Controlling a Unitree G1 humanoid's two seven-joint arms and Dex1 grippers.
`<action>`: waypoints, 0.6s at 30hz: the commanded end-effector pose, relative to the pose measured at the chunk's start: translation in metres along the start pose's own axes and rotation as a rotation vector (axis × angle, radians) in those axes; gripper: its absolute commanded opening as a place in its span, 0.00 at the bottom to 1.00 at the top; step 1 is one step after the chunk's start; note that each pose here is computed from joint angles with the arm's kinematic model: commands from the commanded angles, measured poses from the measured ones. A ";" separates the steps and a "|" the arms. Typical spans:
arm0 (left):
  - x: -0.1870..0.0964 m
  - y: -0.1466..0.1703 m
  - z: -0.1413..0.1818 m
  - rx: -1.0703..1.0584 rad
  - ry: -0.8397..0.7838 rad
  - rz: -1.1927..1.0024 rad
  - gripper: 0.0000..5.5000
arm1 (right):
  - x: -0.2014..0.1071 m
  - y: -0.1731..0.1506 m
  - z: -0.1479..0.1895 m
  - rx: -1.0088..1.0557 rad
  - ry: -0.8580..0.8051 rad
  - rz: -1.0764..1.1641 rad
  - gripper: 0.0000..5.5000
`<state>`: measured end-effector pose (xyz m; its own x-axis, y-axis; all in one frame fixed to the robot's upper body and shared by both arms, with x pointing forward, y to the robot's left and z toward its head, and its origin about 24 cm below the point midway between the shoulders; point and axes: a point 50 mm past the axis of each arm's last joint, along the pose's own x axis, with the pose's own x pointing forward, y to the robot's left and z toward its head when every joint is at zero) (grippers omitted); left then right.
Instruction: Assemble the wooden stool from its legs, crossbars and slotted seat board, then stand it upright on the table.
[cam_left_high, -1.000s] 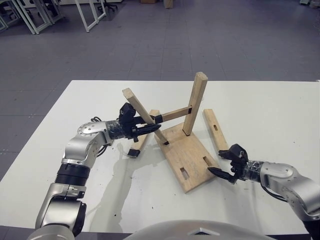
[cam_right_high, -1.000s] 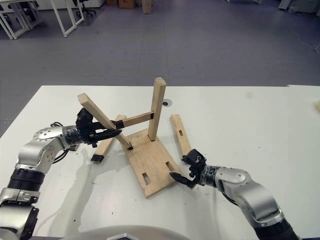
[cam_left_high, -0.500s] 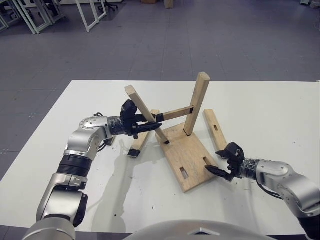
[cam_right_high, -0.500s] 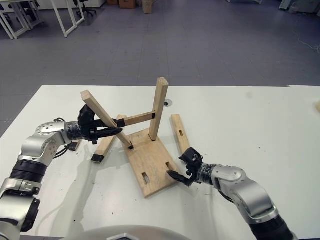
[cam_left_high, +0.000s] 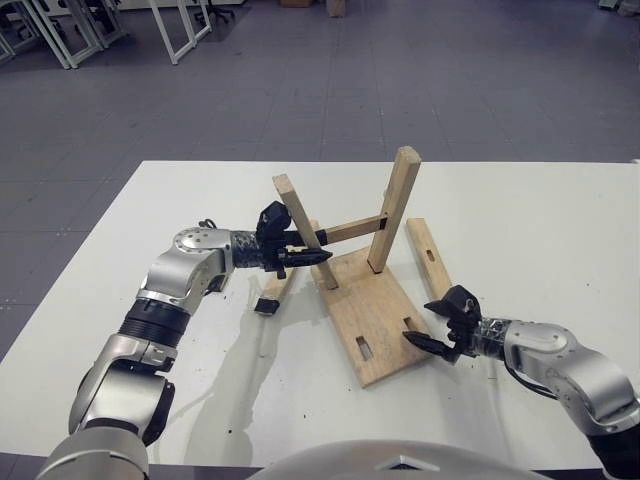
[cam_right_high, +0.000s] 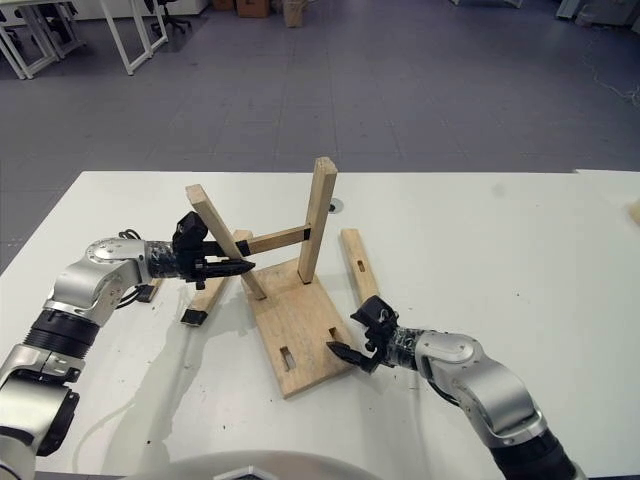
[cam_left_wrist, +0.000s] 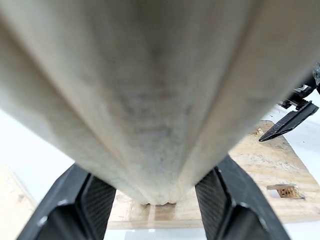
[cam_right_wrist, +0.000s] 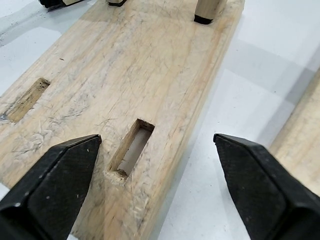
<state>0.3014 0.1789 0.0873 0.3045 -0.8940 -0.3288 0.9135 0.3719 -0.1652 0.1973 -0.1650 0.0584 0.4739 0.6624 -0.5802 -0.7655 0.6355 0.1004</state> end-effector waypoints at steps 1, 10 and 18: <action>-0.019 -0.027 -0.136 -0.256 0.580 0.077 0.38 | 0.002 -0.007 -0.001 0.003 0.027 -0.062 0.75; -0.005 -0.026 -0.119 0.042 0.512 -0.092 0.38 | 0.001 -0.056 0.057 0.205 -0.313 -0.425 0.75; 0.005 -0.023 -0.113 0.047 0.421 -0.115 0.38 | 0.029 -0.093 0.109 0.272 -0.446 -0.516 0.75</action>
<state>0.3033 0.1757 0.0809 0.2750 -0.9312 -0.2394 0.9576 0.2875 -0.0184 0.3012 -0.1646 0.1100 0.8981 0.3517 -0.2640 -0.3347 0.9361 0.1083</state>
